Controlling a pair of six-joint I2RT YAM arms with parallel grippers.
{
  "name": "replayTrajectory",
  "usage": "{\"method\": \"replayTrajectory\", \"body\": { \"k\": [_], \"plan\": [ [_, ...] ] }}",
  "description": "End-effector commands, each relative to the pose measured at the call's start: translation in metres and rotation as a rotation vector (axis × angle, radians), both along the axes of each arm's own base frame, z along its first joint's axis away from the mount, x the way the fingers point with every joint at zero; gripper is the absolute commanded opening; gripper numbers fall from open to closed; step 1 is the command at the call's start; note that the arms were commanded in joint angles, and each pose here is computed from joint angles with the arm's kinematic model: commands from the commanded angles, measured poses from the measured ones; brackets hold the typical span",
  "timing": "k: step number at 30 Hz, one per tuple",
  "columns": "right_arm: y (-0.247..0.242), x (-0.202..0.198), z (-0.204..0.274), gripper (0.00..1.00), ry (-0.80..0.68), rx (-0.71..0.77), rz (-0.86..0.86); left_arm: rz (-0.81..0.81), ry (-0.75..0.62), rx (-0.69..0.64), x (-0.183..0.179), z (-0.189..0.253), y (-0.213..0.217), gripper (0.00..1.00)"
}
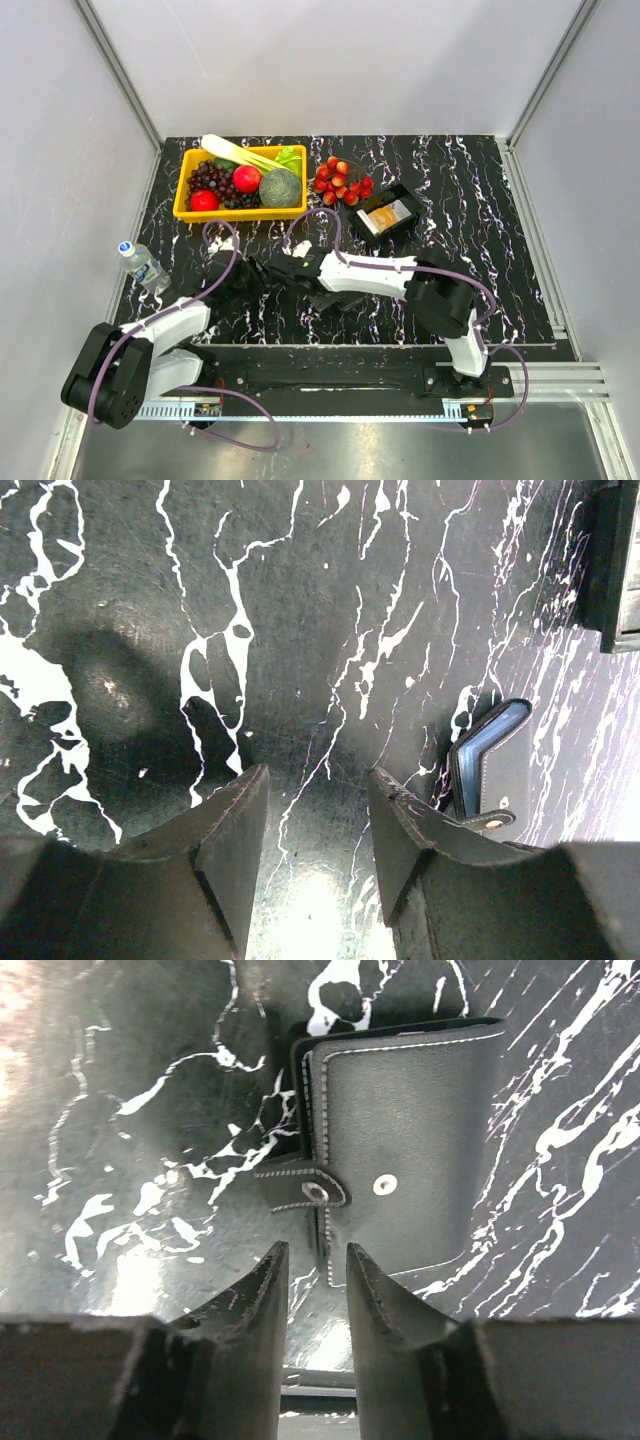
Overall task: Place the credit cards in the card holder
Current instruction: Close the card holder at the center of the board.
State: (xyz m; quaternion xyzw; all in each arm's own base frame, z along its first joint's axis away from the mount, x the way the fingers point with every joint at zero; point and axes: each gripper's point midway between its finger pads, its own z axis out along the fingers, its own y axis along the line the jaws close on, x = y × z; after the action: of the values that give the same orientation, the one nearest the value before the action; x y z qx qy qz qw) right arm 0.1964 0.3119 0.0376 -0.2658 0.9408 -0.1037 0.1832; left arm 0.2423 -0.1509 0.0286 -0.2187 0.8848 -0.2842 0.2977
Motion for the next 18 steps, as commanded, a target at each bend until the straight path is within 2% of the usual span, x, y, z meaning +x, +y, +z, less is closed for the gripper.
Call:
{"method": "replayTrajectory", "body": {
  "k": [1,7,11,13,14,16,18],
  "plan": [
    [0.036,-0.002,0.042,0.37,-0.018,0.265,-0.005,-0.039,-0.061,-0.031,0.006,0.012,-0.007,0.48],
    [0.035,-0.010,0.077,0.40,-0.047,0.442,0.023,-0.056,-0.088,-0.025,0.007,0.019,-0.007,0.48],
    [0.010,-0.001,0.098,0.41,-0.126,0.523,-0.020,-0.083,-0.116,-0.029,0.008,0.026,-0.011,0.48],
    [-0.004,0.007,0.096,0.40,-0.116,0.568,-0.066,-0.093,-0.125,-0.035,0.008,0.028,-0.012,0.49],
    [-0.011,0.014,0.094,0.37,-0.097,0.599,-0.093,-0.096,-0.121,-0.038,0.007,0.026,-0.014,0.49],
    [-0.023,0.024,0.084,0.13,-0.068,0.633,-0.128,-0.108,-0.127,-0.048,0.008,0.028,-0.018,0.49],
    [-0.025,0.030,0.075,0.12,-0.049,0.651,-0.112,-0.125,-0.122,-0.061,0.006,0.027,-0.026,0.50]
  ]
}}
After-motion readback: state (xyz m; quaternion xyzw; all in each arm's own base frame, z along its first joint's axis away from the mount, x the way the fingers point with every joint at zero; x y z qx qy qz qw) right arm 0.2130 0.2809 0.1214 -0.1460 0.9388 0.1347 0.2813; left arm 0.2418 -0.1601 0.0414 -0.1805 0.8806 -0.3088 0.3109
